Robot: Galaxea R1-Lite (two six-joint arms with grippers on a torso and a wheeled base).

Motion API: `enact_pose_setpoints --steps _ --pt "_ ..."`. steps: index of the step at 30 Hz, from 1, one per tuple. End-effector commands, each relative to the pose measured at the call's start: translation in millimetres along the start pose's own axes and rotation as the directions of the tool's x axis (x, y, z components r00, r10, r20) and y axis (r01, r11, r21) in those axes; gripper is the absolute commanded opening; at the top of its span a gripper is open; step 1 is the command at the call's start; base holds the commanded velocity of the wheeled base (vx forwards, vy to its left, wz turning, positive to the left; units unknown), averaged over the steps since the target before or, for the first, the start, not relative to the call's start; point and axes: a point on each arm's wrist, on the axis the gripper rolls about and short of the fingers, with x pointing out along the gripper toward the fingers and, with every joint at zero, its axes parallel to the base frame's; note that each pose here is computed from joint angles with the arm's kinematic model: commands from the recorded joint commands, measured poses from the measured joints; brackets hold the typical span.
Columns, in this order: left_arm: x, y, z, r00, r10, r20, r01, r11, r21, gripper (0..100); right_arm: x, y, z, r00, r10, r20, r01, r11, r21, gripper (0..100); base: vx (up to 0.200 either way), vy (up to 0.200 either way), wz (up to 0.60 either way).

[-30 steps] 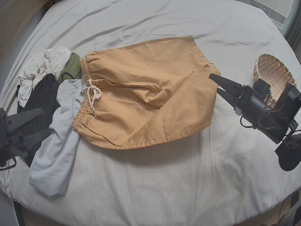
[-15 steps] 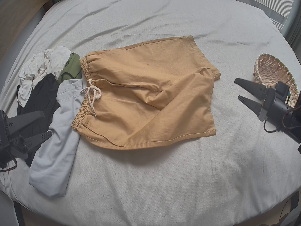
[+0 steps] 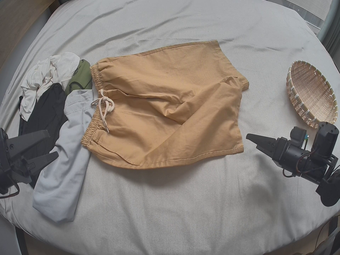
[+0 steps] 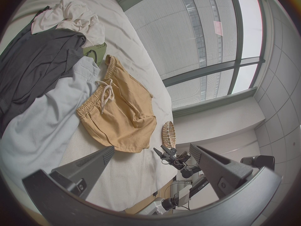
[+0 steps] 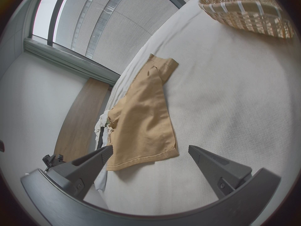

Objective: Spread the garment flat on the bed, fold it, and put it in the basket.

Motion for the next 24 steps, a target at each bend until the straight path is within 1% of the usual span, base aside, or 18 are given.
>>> enact_pose_setpoints --steps 1,6,10,11,16,18,19,20,24 --pt "-1.1 2.9 -3.0 1.0 0.011 0.001 -0.011 1.0 -0.008 100 28.8 -22.9 -27.5 0.996 -0.054 -0.069 0.055 0.998 0.021 100 0.0 0.0 0.0" --pt "-1.3 2.9 -2.6 1.0 0.013 0.004 -0.013 1.0 -0.008 100 37.7 -26.4 -33.7 0.997 -0.036 -0.062 0.037 0.999 0.017 100 0.0 0.0 0.0" --pt "-1.3 2.3 -2.1 1.0 0.008 0.008 -0.008 1.0 -0.001 100 40.2 -23.7 -34.9 0.997 -0.024 -0.067 0.025 1.0 0.015 100 0.0 0.0 0.0" --pt "-1.2 2.1 -2.1 1.0 0.008 0.008 -0.008 1.0 0.001 100 40.9 -23.2 -33.9 0.998 -0.02 -0.062 0.021 1.0 0.014 0 0.0 0.0 0.0" --pt "-0.2 5.2 -2.8 1.0 0.018 0.006 -0.018 1.0 -0.009 100 44.0 -25.9 -33.6 0.998 -0.025 -0.06 0.026 1.0 0.016 0 0.0 0.0 0.0" --pt "2.2 10.0 -1.3 0.998 0.053 0.028 -0.053 0.998 -0.023 100 45.0 -28.7 -35.1 0.997 -0.033 -0.066 0.035 0.999 0.021 0 0.0 0.0 0.0" --pt "2.5 10.7 -1.1 0.998 0.059 0.031 -0.058 0.998 -0.026 100 45.0 -28.7 -35.1 0.997 -0.033 -0.066 0.035 0.999 0.021 0 0.0 0.0 0.0" --pt "4.7 14.7 0.3 0.996 0.084 0.043 -0.083 0.996 -0.038 100 44.4 -29.2 -35.3 0.997 -0.036 -0.066 0.038 0.999 0.022 0 0.0 0.0 0.0" --pt "7.4 20.8 1.1 0.993 0.109 0.049 -0.106 0.993 -0.054 100 41.9 -28.1 -33.6 0.998 -0.028 -0.048 0.029 0.999 0.015 0 0.0 0.0 0.0"
